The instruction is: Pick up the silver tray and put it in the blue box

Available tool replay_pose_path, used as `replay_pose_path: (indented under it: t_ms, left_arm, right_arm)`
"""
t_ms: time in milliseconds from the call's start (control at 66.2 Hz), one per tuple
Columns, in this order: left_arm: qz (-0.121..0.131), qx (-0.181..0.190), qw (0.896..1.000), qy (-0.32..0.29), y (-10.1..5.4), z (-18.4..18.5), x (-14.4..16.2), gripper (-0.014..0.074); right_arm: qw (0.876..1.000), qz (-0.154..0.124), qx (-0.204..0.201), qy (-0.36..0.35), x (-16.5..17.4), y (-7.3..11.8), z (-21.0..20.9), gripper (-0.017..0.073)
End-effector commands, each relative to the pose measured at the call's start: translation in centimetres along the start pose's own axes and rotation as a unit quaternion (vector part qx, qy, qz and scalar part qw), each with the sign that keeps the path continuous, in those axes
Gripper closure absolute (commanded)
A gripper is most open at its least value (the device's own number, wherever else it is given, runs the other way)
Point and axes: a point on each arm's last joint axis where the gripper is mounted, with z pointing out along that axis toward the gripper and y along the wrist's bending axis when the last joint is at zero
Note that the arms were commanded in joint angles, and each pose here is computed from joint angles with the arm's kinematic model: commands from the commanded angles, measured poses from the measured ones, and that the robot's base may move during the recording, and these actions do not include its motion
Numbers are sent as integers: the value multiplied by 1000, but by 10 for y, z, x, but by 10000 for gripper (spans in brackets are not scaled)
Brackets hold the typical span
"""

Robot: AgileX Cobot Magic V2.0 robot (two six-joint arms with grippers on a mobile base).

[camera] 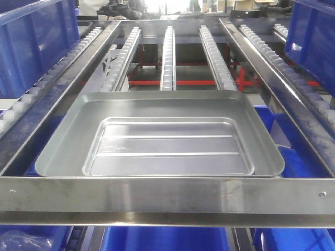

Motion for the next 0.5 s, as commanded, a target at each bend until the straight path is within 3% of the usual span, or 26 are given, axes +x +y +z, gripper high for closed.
replay_pose_path:
  t_ms: [0,484]
  left_arm:
    - [-2,-2,999,-42,0,-1,-3,587]
    - [-2,-2,999,-42,0,-1,-3,587]
  right_arm:
    - [998,-6,-5,-59,-15,1,-2,505]
    - [998,-6,-5,-59,-15,1,-2,505]
